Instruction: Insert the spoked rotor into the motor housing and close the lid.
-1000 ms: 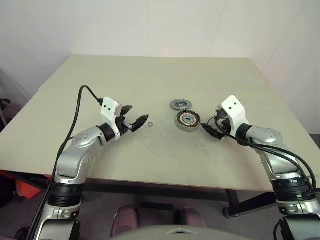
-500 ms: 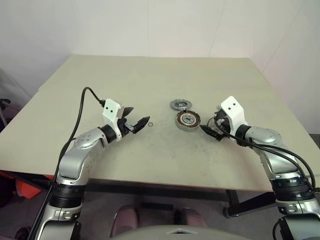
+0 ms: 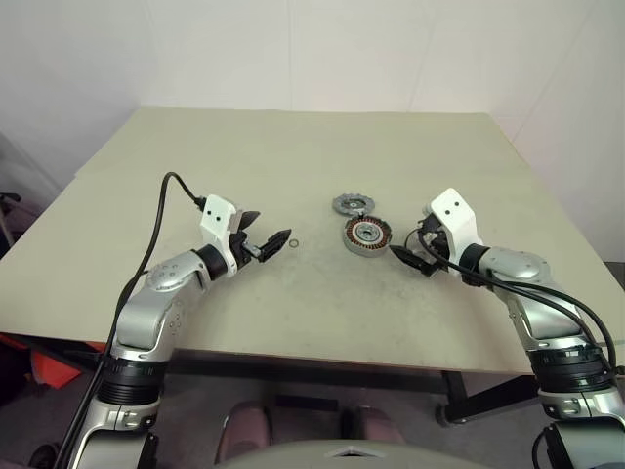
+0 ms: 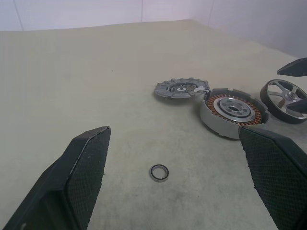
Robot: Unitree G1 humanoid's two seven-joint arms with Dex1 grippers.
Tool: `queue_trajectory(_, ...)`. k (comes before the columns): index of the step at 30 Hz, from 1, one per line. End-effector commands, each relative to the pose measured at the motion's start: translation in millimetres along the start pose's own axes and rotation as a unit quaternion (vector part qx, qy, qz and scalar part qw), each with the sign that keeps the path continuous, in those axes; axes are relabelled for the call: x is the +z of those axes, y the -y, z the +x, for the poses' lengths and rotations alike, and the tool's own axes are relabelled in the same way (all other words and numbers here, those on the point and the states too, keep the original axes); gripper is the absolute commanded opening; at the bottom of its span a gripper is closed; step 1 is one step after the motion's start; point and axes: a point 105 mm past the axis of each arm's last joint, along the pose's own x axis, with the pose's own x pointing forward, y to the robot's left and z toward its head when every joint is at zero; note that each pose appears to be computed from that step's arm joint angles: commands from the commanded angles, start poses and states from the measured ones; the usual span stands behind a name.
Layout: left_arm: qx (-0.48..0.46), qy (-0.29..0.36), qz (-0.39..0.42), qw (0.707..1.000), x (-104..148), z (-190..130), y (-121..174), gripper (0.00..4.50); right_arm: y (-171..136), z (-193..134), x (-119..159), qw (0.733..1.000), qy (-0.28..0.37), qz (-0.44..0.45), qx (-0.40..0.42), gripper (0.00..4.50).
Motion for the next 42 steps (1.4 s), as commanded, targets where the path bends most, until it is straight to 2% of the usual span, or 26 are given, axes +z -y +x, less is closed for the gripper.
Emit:
queue_trajectory(1,-0.002,0.02,0.025,0.999,13,3,2,4.5,-1,-1,24,0.999,0.035,-0.022,0.003,4.47)
queue_trajectory(10,0.04,0.006,0.073,0.996,-4,18,-10,4.5,-2,0,25,0.999,0.036,-0.022,0.003,4.47)
queue_trajectory(19,0.016,-0.014,0.044,0.999,-24,41,-1,4.5,-1,-2,26,0.999,0.035,-0.023,0.0,4.47)
queue_trajectory(28,0.035,-0.078,0.046,0.995,-48,51,-4,4.5,1,-4,25,0.999,0.033,-0.021,-0.009,4.47)
queue_trajectory(42,0.023,-0.097,0.07,0.993,-48,65,5,4.5,1,-1,27,0.999,0.038,-0.019,-0.011,4.47)
